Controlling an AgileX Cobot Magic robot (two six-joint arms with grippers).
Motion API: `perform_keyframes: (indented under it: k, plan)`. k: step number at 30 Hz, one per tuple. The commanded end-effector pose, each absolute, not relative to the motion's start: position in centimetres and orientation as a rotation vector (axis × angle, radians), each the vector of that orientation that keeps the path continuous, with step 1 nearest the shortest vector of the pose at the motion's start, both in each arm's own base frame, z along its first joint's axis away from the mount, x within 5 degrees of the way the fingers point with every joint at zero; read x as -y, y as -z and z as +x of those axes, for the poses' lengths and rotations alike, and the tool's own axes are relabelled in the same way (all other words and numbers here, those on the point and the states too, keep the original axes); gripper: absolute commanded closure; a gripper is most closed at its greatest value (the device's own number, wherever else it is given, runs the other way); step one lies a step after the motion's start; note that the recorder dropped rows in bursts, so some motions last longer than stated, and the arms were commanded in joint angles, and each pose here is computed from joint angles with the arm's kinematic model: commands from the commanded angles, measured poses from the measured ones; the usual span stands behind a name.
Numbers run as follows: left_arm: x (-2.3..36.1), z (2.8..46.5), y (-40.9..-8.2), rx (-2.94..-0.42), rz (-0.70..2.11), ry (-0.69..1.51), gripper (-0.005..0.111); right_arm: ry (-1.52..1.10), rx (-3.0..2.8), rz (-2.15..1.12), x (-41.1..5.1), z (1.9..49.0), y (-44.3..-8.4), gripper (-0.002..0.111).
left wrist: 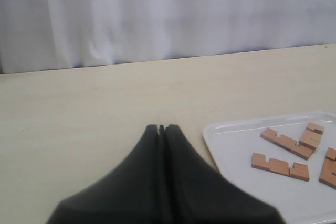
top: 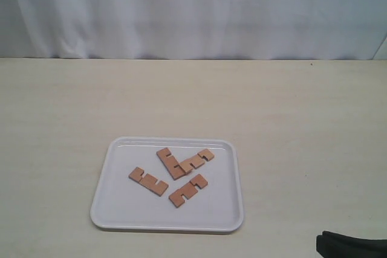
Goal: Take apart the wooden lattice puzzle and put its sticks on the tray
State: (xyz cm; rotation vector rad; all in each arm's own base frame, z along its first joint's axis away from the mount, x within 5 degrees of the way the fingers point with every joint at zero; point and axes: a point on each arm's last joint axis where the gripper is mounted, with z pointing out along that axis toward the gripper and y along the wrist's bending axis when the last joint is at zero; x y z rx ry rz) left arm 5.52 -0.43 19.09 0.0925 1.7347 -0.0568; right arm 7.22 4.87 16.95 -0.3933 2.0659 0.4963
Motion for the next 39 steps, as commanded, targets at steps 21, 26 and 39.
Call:
perform_keyframes:
  k: [21, 26, 39]
  plan:
    - [0.4, 5.5, -19.1, -1.723, 0.090, 0.061, 0.107, -0.071, -1.763, -0.084, -0.6, 5.4, -18.8, 0.104]
    - [0.4, 5.5, -19.1, -1.723, 0.090, 0.061, 0.107, 0.015, -1.745, -0.049, -0.1, 5.5, -18.9, 0.104]
    - [0.4, 5.5, -19.1, -1.723, 0.090, 0.061, 0.107, 0.089, -1.732, -0.073, 0.1, 5.5, -19.1, 0.104]
